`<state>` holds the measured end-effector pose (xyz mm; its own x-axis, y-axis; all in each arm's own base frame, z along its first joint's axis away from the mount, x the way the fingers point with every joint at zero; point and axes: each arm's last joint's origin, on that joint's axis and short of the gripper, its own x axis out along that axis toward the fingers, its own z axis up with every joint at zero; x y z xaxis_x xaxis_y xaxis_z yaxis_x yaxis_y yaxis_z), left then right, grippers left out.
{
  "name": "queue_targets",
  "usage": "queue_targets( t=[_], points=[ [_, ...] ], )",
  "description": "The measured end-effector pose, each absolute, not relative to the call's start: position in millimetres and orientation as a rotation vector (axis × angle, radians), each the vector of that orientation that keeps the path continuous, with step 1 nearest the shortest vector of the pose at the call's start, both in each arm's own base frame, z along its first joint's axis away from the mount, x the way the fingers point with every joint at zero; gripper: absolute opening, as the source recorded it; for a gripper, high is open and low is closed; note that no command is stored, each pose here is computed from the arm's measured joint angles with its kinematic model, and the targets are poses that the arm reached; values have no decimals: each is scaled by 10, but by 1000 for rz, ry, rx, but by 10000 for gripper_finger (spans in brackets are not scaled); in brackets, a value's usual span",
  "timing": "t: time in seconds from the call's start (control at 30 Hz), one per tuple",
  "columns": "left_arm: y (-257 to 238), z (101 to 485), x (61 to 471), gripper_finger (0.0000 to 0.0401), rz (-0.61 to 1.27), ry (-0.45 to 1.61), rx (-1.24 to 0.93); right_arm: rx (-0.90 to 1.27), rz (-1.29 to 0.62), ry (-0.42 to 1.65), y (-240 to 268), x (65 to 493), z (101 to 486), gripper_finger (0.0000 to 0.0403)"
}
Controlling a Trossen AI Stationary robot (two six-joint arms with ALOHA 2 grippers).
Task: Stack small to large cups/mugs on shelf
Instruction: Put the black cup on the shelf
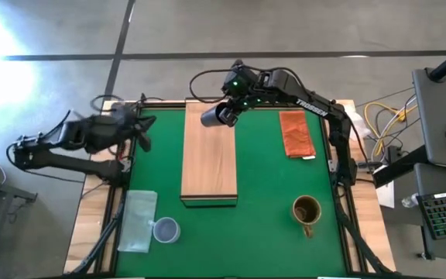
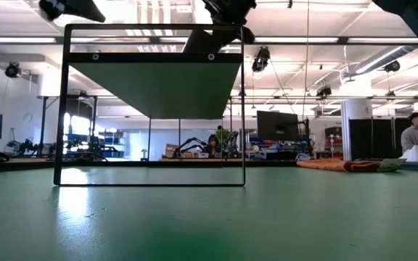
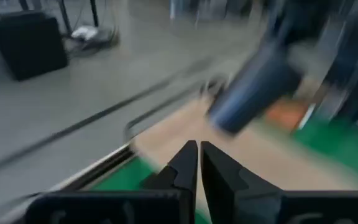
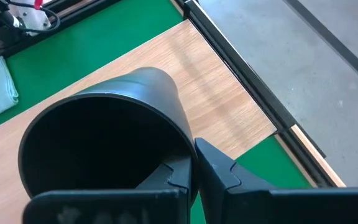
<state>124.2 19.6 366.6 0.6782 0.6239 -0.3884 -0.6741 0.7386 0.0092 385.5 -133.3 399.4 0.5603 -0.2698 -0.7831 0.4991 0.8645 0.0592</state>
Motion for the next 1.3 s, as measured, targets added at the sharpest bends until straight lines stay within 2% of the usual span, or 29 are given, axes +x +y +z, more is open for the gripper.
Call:
queue_targets(
  t=[0.1, 0.17, 0.23, 0.33, 0.5, 0.7, 0.87, 1.07, 1.3],
  points=[
    [205, 3912, 1361, 5, 727, 471, 26, 293, -462, 865, -1333, 3854, 3993, 9],
    [190, 3997, 1490, 5, 671, 476, -34, 311, -472, 860, -1333, 3855, 3993, 9],
    [203, 4009, 1633, 5, 721, 477, -33, 323, -479, 858, -1334, 3854, 3993, 9],
    [245, 3949, 1827, 4, 691, 545, 96, 323, -481, 857, -1338, 3853, 3993, 9],
    [611, 3734, 1989, 3, 486, 588, -26, 329, -482, 856, -1346, 3850, 3993, 9],
    [1162, 3689, 1965, 3, 247, 366, -141, 347, -465, 849, -1414, 3831, 3995, 9],
    [1371, 3426, 2054, 3, 232, 451, -119, 365, -491, 854, -1561, 3872, 3901, 9],
    [1507, 3158, 2232, 3, 179, 541, -129, 408, -432, 877, -1682, 4065, 3649, 9],
    [1635, 3068, 2252, 3, 191, 558, -110, 379, -430, 844, -1687, 4087, 3691, 9]
  ],
)
